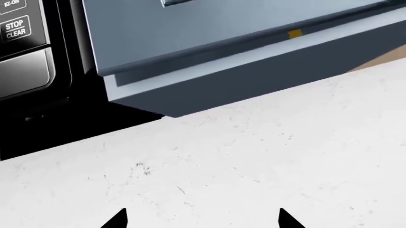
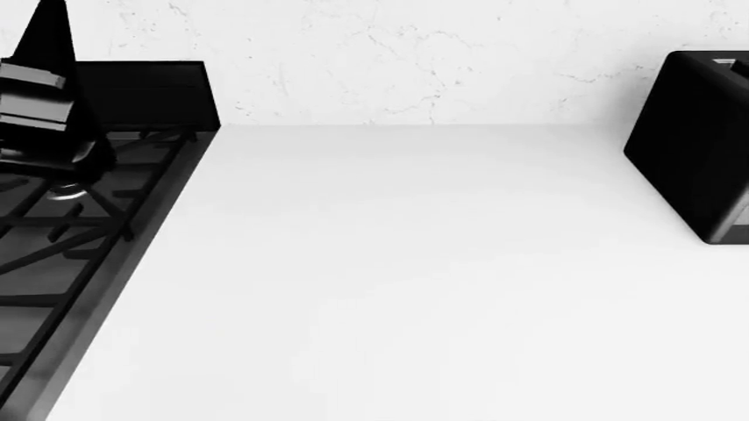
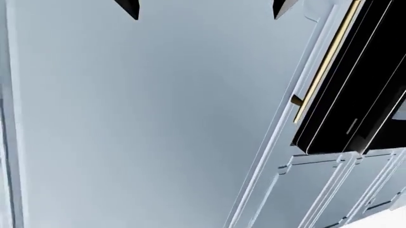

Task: Pick and place the shaker into the drawer. Then close the cabinet.

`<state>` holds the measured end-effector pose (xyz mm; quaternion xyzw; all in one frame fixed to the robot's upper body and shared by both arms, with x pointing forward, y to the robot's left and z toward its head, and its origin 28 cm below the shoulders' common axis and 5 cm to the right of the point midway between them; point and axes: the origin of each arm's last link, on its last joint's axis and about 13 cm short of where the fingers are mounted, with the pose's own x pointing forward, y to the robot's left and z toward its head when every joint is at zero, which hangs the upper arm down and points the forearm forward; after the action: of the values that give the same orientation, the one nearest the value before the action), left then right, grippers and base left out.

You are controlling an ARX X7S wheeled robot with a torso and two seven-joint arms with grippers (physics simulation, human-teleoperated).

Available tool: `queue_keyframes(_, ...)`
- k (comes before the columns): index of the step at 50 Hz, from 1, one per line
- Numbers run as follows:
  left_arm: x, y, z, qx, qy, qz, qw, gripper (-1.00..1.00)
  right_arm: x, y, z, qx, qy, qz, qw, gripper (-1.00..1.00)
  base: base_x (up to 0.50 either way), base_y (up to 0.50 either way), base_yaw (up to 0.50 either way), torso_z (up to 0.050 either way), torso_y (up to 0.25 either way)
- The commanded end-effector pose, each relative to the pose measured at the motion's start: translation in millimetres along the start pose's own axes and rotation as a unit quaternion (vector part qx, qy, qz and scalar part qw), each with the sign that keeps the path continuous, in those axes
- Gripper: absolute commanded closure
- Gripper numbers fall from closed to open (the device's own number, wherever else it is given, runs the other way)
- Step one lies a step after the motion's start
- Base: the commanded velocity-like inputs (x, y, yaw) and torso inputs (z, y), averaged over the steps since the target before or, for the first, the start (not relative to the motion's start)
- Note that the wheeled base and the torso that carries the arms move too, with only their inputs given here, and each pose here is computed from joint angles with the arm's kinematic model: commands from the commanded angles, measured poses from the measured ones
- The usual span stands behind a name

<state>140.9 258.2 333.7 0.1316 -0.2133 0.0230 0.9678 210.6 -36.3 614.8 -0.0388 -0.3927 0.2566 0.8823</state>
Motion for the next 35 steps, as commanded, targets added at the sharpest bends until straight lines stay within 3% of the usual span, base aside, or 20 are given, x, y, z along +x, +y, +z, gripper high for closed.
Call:
queue_keyframes(1,2,2.1,21,0.017,-0.023,-0.012,1.0,-1.0,-27,-15.6,26,0.002,-0.032,-0.027,0.999,-1.0,0.0,0.0,0.0,0.0,0.0)
queue_keyframes(10,1,1.3,44,0.018,-0.043,-0.03,0.999,-1.0,-33,-29.7,27,-0.005,-0.021,-0.055,0.998,-1.0,0.0,0.0,0.0,0.0,0.0)
queue_keyframes(35,27,-0.8,106,0.036,-0.095,-0.058,0.993,-1.0,-37,-40.8,27,-0.012,-0.019,-0.078,0.997,-1.0,0.0,0.0,0.0,0.0,0.0)
